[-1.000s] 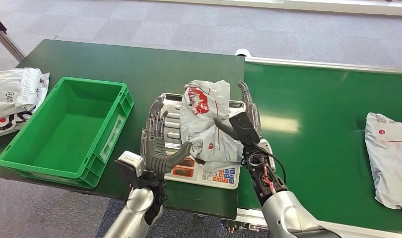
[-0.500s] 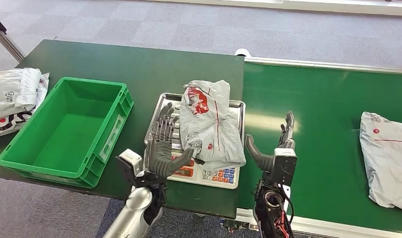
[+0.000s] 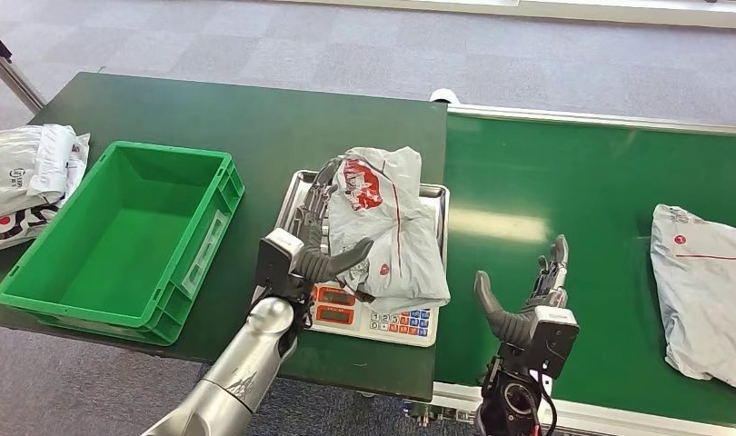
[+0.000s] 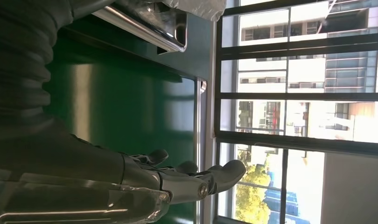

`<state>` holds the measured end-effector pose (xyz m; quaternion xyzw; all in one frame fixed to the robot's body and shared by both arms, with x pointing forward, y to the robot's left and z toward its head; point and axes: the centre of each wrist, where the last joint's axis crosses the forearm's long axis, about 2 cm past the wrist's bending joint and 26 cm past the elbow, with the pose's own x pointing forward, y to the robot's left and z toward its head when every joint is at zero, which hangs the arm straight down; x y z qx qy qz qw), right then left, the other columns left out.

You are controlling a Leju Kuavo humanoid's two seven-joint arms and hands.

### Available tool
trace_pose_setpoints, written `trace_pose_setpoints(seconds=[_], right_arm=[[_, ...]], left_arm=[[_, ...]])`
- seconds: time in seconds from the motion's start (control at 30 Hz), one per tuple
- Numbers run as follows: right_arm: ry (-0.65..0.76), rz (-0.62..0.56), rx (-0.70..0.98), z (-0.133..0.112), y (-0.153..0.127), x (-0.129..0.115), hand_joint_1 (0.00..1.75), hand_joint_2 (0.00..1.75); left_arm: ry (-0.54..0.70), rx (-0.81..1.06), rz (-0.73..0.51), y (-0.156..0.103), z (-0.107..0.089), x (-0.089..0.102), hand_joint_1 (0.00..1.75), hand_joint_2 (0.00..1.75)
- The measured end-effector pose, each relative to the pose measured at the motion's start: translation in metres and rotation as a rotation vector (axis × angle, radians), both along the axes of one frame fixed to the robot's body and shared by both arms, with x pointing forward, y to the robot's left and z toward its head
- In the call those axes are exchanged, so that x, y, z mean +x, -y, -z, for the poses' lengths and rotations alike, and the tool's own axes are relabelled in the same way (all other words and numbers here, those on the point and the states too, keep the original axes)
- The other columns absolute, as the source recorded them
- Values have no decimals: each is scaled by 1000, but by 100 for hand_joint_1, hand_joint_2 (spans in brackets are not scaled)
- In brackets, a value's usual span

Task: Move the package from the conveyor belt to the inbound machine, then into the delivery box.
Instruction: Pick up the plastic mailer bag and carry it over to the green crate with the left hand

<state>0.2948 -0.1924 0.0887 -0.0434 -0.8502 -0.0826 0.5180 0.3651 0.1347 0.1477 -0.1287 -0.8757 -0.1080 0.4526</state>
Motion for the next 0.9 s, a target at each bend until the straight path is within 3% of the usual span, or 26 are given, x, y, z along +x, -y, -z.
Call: trace_pose_setpoints(seconds=[0.27, 0.5, 0.83, 0.87, 0.9], right_arm=[[-1, -8, 19, 1, 2, -1, 0, 175], [4, -54, 46, 1, 1, -1, 0, 175], [-1, -73, 47, 4, 4, -4, 0, 175], [-2, -73, 47, 4, 4, -4, 0, 175], [-2, -73, 47, 4, 4, -4, 0, 175]], left_arm=[[-22, 77, 11, 1, -1, 12, 0, 175], [-233, 452, 38, 8, -6, 39, 0, 175], [-347, 799, 106, 14, -4, 44, 0, 175], [-351, 824, 112, 15, -4, 44, 17, 175], [-353, 848, 118, 15, -4, 44, 59, 175]])
